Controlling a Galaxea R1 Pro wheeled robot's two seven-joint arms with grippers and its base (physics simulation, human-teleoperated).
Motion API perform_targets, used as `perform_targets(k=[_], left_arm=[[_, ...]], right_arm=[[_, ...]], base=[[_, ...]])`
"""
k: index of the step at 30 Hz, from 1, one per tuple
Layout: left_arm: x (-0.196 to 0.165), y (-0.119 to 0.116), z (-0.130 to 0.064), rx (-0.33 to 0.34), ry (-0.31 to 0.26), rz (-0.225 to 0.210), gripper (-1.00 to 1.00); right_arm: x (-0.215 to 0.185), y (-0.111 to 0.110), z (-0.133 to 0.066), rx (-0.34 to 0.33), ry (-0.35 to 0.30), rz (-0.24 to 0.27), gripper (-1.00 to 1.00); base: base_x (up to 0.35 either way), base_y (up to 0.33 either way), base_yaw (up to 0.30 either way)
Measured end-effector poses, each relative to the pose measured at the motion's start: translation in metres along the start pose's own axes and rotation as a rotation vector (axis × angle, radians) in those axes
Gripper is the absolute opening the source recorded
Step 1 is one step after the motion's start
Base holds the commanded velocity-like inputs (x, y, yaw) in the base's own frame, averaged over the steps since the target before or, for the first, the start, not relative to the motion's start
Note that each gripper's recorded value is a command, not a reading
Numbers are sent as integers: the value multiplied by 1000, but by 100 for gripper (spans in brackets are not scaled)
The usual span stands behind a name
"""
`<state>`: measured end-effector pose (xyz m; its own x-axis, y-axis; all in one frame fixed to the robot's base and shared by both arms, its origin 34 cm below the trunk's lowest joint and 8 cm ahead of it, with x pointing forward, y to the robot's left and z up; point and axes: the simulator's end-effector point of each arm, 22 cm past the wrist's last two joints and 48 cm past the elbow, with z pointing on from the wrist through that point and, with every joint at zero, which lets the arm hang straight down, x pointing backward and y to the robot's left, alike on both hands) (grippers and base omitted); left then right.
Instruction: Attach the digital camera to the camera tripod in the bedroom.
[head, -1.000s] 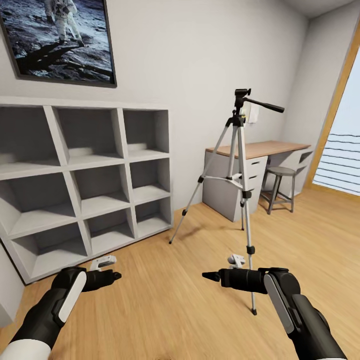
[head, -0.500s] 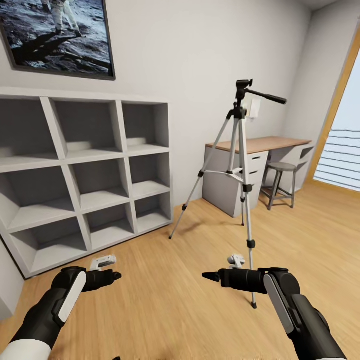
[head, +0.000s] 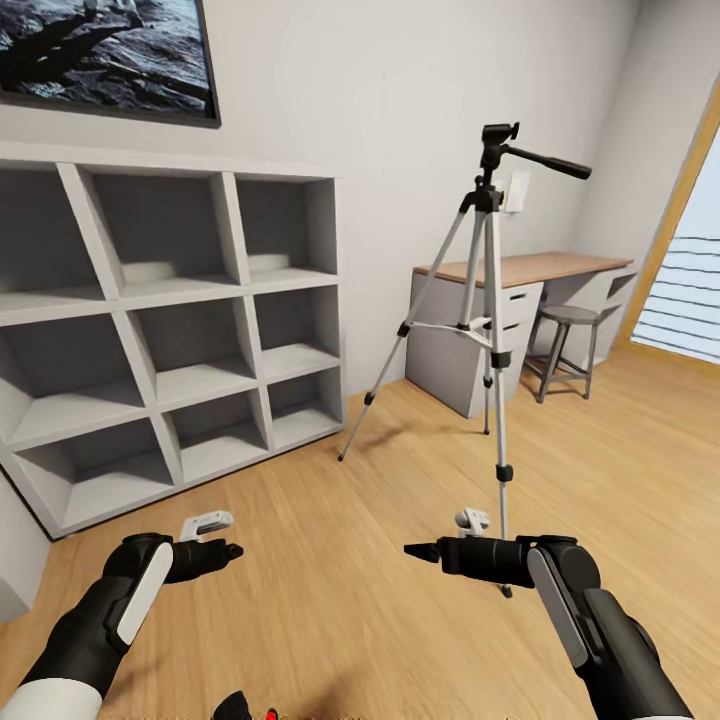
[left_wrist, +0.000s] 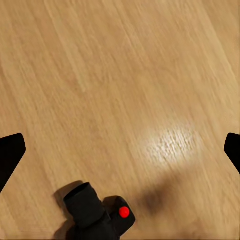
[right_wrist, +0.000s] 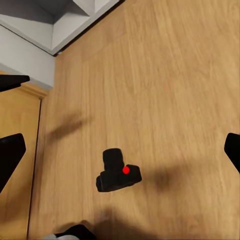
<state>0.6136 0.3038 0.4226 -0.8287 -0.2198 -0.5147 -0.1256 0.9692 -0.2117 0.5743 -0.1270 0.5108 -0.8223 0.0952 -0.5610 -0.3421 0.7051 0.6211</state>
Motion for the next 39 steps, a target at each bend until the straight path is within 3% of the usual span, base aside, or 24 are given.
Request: perform_targets(k=[39], left_arm=[[62,21,62,-35,154,-18,100]], right_arm=[[52,-49,42,14,117,117,100]], base=[[0,0,0]])
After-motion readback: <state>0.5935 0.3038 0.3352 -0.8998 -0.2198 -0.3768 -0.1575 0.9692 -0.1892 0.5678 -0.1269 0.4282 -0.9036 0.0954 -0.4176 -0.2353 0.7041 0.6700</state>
